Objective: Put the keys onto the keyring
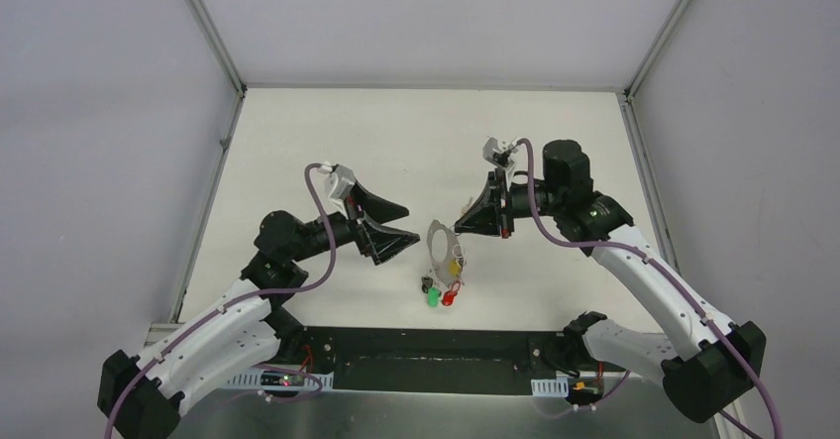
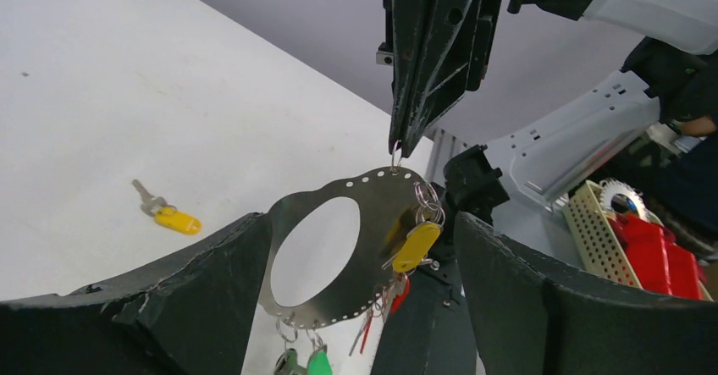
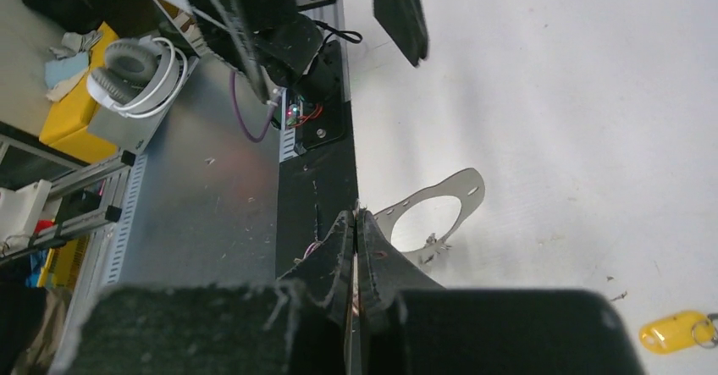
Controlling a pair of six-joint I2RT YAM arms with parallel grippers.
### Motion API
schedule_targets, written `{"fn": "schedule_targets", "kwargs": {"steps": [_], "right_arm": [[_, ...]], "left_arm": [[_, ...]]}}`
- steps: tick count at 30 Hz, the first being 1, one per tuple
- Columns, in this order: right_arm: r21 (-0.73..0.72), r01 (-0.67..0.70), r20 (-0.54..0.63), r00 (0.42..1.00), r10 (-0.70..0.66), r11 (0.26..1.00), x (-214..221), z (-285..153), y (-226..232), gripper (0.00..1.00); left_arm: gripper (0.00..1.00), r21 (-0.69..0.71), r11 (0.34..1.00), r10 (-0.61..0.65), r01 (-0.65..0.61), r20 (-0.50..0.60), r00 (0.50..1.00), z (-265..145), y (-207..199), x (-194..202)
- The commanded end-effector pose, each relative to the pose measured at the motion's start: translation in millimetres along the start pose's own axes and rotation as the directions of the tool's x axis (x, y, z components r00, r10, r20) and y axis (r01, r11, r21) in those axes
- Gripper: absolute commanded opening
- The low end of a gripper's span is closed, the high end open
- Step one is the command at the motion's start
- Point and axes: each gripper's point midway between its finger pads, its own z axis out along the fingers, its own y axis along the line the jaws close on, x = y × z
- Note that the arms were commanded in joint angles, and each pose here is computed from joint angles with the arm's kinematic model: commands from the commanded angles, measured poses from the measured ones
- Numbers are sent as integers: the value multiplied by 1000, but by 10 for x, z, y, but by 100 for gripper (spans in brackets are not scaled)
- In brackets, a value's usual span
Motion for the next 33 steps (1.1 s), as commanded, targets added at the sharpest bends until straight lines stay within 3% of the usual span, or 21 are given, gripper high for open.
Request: {"fn": "schedule_targets", "kwargs": {"steps": [1, 8, 12, 25, 33], "right_arm": [[-127, 204, 75, 978, -196, 971, -167, -44, 286, 0], [-148, 236, 90, 970, -225, 960, -134, -66, 372, 0], [-171, 235, 95, 970, -222, 957, -128, -70, 421, 0], [-200, 227, 112, 972, -208, 953, -133, -31, 478, 0], [-207, 220, 107, 974, -202, 953, -132, 4, 465, 0]], "left_arm": [[79, 147, 989, -19, 17, 17, 1000, 109, -213, -91], [69, 177, 984, -25, 27, -13, 1000, 240, -253, -77], [58, 184, 983, -13, 14, -7, 1000, 295, -288, -84], [34, 261, 965, 11, 0, -38, 999, 458, -466, 22], [38, 281, 960, 11, 11, -77, 997, 536, -505, 83]]}}
